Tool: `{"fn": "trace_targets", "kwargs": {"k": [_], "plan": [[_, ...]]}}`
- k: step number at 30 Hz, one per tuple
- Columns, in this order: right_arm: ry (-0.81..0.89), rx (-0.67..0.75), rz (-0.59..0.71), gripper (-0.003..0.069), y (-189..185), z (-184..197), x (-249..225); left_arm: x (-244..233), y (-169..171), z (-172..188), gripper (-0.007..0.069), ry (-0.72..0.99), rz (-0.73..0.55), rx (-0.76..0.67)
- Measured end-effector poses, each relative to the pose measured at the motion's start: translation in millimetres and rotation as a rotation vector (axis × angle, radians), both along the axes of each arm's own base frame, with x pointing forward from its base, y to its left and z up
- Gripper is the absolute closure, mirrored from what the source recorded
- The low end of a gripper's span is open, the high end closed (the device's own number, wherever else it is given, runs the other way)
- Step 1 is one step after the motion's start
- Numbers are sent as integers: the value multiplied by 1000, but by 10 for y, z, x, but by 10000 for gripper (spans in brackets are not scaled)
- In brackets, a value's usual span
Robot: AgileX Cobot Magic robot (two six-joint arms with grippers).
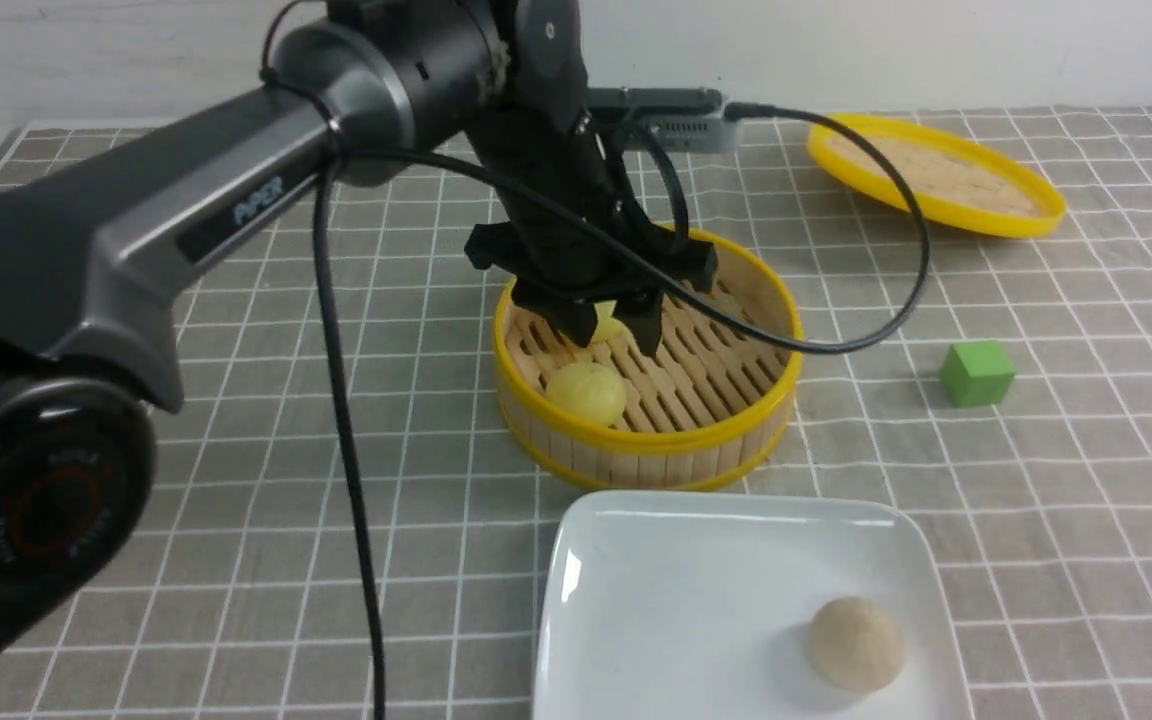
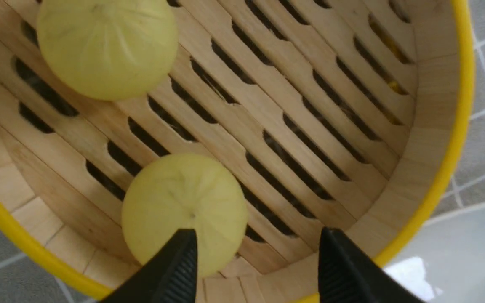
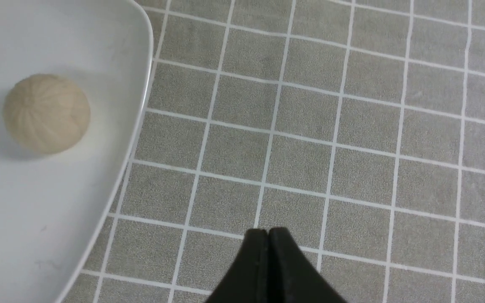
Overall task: Put the steamed buns into the plate on the grey tablecloth.
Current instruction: 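Reach into the bamboo steamer and grasp a bun with the left gripper, then carry the bun from the bamboo steamer to the plate with the left gripper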
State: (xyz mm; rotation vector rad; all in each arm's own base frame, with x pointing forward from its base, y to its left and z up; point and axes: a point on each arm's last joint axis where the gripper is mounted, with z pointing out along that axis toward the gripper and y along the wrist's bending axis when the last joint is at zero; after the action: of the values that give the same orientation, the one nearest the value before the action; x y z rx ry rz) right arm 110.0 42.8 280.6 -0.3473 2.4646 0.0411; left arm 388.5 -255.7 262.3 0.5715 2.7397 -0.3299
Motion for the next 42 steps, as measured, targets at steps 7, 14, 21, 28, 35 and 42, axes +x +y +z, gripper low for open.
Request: {"fn": "trace_targets", "kwargs": {"k": [7,14,21,28,35,42], "plan": [[-2,2,1,659,2,1,1,84,4,-248,215,13,0,75],[-2,2,1,655,2,1,1,114,-11,-361,313,48,57,76],[-1,5,1,651,4,1,0,109,-7,-351,575,52,66,77],[-1,6,0,646,4,1,1,-212,190,594,606,-76,54,-7],[-6,9,2,640,7,4,4,-912,556,1470,605,-148,38,-141],[-7,10,2,636,8,5,5,-1179,328,458,589,148,-16,-51]]}}
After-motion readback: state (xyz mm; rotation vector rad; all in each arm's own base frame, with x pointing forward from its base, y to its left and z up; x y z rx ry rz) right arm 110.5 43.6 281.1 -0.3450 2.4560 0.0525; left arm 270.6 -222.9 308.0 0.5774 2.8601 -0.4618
